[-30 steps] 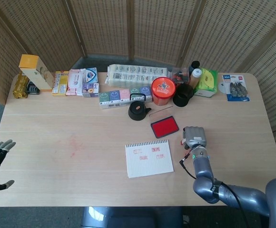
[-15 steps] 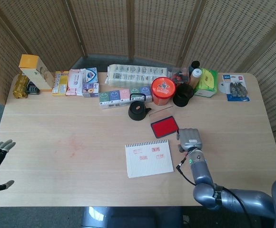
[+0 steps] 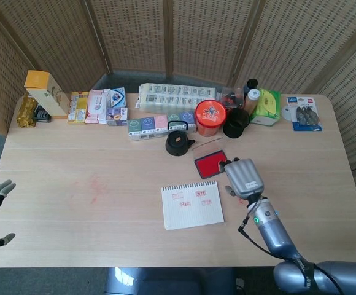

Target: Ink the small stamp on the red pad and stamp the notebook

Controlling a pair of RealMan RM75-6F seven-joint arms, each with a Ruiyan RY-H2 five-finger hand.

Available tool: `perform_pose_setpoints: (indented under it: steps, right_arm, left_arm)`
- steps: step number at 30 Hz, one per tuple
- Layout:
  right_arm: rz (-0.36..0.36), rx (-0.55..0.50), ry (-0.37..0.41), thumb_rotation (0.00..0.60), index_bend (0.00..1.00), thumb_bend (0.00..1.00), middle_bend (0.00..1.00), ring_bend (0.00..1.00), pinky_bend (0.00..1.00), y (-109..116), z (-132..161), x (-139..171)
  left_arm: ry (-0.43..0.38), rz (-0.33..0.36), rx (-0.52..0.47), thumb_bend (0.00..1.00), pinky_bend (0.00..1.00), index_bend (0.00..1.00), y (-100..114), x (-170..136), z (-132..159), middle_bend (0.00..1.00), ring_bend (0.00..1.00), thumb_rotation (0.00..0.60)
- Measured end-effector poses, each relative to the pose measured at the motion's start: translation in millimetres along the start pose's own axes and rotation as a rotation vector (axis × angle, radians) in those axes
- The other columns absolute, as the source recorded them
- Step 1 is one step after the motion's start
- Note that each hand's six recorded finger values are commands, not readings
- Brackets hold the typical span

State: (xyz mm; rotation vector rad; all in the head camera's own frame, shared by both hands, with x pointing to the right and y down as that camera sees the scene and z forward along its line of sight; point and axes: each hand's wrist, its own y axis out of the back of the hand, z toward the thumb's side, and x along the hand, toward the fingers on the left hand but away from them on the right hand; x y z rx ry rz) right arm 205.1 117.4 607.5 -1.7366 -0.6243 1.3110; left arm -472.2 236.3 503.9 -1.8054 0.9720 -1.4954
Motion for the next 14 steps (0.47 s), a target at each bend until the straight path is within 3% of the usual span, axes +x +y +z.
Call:
perform_pose_setpoints:
  steps: [3,6,14]
  right_arm:
    - [-0.066,-0.004,0.046,0.541,0.29,0.04,0.20,0.14,0.48,10.6,-8.2,21.4]
    - [-0.105,-0.038,0.051,0.510,0.29,0.00,0.17,0.10,0.41,14.9,-24.4,47.2]
    - [-0.198,-0.084,-0.025,0.488,0.28,0.00,0.13,0.05,0.29,9.3,-69.8,100.4]
  left_arm:
    - [0.002,0.005,0.005,0.00,0.00,0.00,0.6,-0.8,0.0,0.00,0.00,0.600]
    - [0.004,0.013,0.021,0.00,0.00,0.00,1.1,-2.0,0.7,0.00,0.00,0.600]
    - [0.022,0.048,0.066,0.00,0.00,0.00,4.8,-6.2,1.1,0.00,0.00,0.600]
